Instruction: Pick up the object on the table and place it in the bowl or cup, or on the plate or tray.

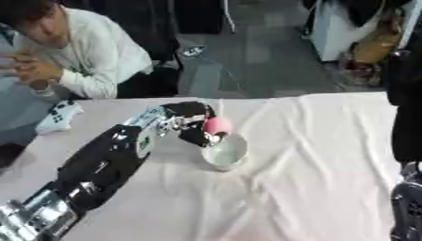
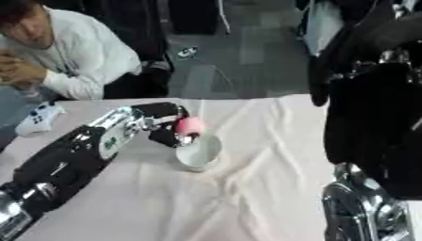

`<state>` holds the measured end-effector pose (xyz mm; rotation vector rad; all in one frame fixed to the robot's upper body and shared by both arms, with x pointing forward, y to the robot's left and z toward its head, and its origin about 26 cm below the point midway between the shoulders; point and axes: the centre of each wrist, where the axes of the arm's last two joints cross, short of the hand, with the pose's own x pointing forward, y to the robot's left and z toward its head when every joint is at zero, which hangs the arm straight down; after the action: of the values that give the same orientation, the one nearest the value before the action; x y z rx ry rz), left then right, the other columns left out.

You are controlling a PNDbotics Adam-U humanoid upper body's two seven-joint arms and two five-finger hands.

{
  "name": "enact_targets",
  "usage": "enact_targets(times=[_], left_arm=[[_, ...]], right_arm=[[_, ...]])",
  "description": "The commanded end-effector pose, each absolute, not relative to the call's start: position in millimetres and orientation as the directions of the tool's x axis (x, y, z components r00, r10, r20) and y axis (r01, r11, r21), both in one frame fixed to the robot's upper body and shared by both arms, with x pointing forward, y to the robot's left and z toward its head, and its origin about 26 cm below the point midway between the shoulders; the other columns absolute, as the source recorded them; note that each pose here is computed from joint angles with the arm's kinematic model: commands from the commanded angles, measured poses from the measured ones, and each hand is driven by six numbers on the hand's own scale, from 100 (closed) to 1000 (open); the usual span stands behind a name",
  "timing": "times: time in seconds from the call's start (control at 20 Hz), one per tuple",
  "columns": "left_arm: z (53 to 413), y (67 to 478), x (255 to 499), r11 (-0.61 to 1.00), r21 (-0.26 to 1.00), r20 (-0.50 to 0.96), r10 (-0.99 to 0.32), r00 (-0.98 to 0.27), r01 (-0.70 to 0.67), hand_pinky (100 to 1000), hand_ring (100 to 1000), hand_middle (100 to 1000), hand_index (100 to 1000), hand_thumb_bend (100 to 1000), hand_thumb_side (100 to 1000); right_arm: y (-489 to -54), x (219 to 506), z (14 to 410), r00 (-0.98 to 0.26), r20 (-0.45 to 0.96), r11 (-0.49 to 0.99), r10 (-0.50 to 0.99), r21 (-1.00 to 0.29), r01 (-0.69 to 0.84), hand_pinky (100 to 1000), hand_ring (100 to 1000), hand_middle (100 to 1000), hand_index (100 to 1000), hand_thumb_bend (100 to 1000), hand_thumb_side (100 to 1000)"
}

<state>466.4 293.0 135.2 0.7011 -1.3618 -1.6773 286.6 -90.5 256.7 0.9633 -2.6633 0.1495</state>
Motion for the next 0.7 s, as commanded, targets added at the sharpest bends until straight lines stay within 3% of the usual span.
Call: enact_targets(times=[0.05,0.35,0.7], left_arm=[[151.8,297.3,469.9,-0.051,0.968,0.077,-0.872,-0.484,0.246,401,492,601,684,100,816],[152.6,298.2,469.9,-0.064,0.961,0.077,-0.872,-0.484,0.268,471,536,643,711,164,858],[155.1,296.1,470.0,-0.063,0.963,0.079,-0.864,-0.496,0.263,644,642,714,746,230,905]], right_arm=[[-89.2,283.7,263.2,-0.730,0.294,0.762,-0.618,-0.007,-0.648,100,332,377,499,118,729],[-89.2,283.7,263.2,-0.729,0.294,0.761,-0.618,-0.007,-0.648,100,333,377,499,119,728],[-89.1,283.6,263.2,-0.728,0.294,0.761,-0.619,-0.007,-0.649,100,333,377,499,119,728]])
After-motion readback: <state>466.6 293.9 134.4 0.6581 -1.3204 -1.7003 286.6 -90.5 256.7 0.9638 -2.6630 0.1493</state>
